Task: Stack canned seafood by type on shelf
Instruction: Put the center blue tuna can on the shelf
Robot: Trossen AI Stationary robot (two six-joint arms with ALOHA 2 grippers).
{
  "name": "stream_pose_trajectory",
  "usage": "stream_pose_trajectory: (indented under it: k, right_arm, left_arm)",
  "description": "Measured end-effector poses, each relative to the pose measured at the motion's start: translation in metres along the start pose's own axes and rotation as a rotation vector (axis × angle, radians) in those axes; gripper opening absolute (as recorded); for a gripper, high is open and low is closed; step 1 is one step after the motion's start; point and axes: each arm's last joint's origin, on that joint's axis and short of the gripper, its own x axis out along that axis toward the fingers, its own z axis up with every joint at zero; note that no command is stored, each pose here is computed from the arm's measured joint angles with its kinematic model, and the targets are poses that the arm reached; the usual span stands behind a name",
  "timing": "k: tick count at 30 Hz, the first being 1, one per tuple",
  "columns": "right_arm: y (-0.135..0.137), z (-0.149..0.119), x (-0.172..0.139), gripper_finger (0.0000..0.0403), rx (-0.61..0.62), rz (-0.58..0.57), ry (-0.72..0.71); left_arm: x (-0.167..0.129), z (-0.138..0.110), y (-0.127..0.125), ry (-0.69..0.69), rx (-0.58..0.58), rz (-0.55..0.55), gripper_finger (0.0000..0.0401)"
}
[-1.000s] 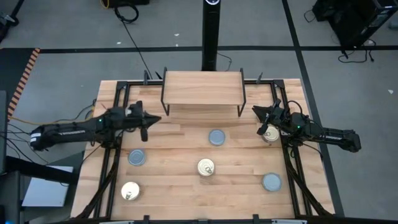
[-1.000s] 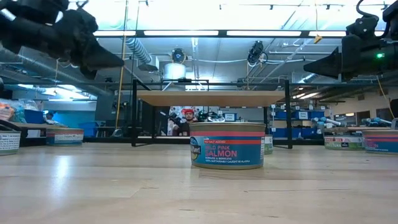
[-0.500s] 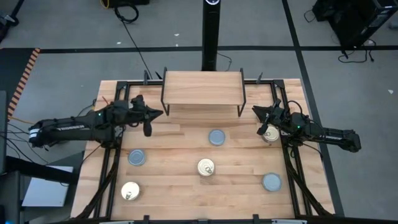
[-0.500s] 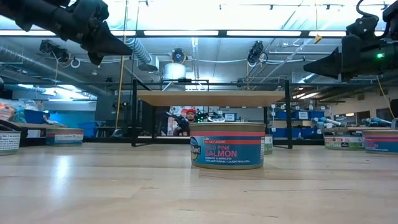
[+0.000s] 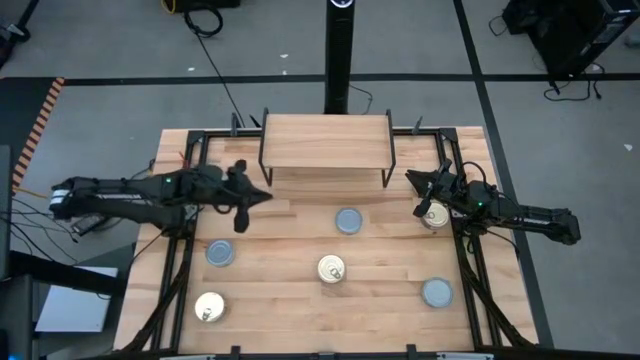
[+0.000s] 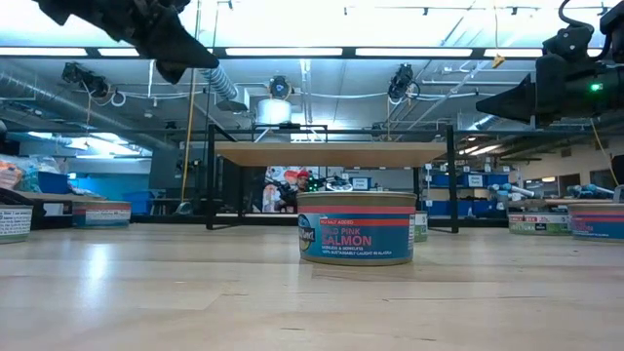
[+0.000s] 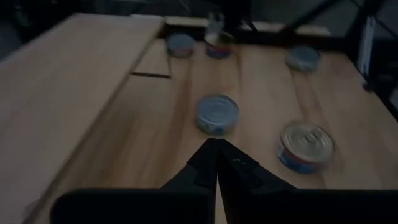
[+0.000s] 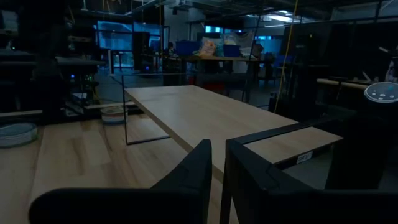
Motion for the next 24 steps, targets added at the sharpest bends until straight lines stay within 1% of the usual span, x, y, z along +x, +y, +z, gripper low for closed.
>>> stream_pose_trajectory:
  k: [5,6,11,17,19,22,24]
  right_arm:
    - [0.0,0.0,0.0,0.0062,0.0,0.0,0.001]
    - [0.0,0.0,0.0,0.0062,0.0,0.0,0.0]
    - [0.0,0.0,0.0,0.0062,0.0,0.0,0.0]
    - [0.0,0.0,0.0,0.0062,0.0,0.0,0.0]
    - [0.0,0.0,0.0,0.0062,0.0,0.0,0.0]
    - [0.0,0.0,0.0,0.0062,0.0,0.0,0.0]
    - [0.0,0.0,0.0,0.0062,0.0,0.0,0.0]
  left_arm:
    - [0.022,0.004,-0.015,0.106,0.061,-0.094,0.0017]
    - [0.028,0.005,-0.018,0.122,0.06,-0.106,0.0017]
    - [0.061,0.01,-0.034,0.177,-0.021,-0.181,0.0017]
    - [0.11,0.005,-0.056,0.219,-0.002,-0.303,0.0018]
    - [0.125,0.002,-0.062,0.252,-0.008,-0.351,0.0023]
    - [0.147,-0.005,-0.067,0.311,-0.02,-0.358,0.004]
    - [0.16,-0.012,-0.069,0.356,-0.037,-0.352,0.0058]
